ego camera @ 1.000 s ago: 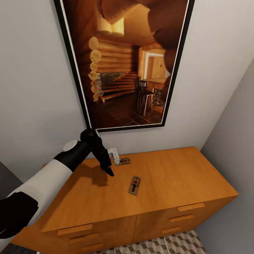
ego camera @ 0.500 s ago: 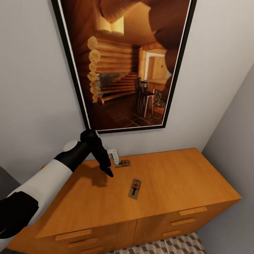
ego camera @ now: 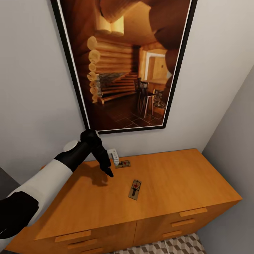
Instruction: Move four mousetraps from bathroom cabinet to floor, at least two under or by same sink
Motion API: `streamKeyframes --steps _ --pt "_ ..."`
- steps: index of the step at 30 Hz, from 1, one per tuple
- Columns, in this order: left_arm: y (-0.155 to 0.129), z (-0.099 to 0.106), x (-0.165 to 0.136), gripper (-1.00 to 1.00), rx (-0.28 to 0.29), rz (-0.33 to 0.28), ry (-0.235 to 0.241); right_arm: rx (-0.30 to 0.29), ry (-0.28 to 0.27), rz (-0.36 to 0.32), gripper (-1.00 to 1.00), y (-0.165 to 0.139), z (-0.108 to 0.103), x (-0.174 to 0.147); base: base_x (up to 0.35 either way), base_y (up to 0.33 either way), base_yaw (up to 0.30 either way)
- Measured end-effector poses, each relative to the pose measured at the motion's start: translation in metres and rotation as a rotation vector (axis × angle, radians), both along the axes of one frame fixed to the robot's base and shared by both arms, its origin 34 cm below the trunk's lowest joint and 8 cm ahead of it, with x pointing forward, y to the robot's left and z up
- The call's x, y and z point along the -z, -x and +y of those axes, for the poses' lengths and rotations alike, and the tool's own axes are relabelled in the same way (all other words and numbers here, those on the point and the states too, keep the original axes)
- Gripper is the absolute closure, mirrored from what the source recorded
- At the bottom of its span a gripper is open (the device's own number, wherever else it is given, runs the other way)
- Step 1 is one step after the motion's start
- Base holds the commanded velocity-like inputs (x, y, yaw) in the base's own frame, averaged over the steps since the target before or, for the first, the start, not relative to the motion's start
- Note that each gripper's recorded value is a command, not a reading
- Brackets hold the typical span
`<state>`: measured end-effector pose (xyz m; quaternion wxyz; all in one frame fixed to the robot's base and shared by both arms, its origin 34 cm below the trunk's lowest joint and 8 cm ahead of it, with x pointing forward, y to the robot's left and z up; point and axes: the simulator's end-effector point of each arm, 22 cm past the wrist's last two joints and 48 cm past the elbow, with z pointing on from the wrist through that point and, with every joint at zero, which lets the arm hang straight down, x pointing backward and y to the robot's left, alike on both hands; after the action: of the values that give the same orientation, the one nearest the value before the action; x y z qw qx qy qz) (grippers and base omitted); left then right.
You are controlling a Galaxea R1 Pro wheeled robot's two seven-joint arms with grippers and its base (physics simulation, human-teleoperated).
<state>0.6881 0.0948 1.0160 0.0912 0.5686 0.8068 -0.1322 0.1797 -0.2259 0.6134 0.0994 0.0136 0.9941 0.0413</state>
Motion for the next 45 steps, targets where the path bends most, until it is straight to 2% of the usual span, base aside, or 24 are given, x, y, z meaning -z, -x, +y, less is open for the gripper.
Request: streamKeyframes --steps 2,5,6,7,15,34,36,41,45 --pt "0.0 0.0 0.0 -1.0 -0.001 -0.001 -0.001 0.0 -0.001 0.0 -1.0 0.0 0.001 0.0 0.0 0.0 0.0" --pt "-0.017 0.005 0.001 -1.0 -0.024 -0.071 -0.026 0.001 -0.002 0.0 -1.0 0.0 0.001 0.0 0.0 0.0 0.0" --pt "-0.033 0.007 0.0 -1.0 -0.045 -0.143 -0.047 0.001 -0.002 0.0 -1.0 0.0 0.002 0.0 0.0 0.0 0.0" --pt "-0.036 0.004 0.0 -1.0 -0.047 -0.16 -0.048 0.001 -0.002 0.0 -1.0 0.0 0.001 0.0 0.0 0.0 0.0" --pt "-0.038 -0.016 -0.002 -1.0 -0.035 -0.185 -0.036 0.0 -0.001 0.0 -1.0 0.0 0.001 0.0 0.0 0.0 0.0" --pt "-0.036 -0.013 0.005 -1.0 -0.042 -0.168 -0.047 0.001 -0.001 0.0 -1.0 0.0 0.001 0.0 0.0 0.0 0.0" --pt "-0.039 -0.012 0.005 -1.0 -0.047 -0.182 -0.051 0.0 -0.001 0.0 -1.0 0.0 0.001 0.0 0.0 0.0 0.0" --pt "-0.064 -0.003 0.001 -1.0 -0.087 -0.294 -0.09 0.001 -0.001 0.0 -1.0 0.0 0.001 0.0 0.0 0.0 0.0" --pt "-0.07 -0.003 -0.001 -1.0 -0.095 -0.319 -0.097 0.0 -0.001 0.0 -1.0 0.0 0.001 0.0 0.0 0.0 0.0"
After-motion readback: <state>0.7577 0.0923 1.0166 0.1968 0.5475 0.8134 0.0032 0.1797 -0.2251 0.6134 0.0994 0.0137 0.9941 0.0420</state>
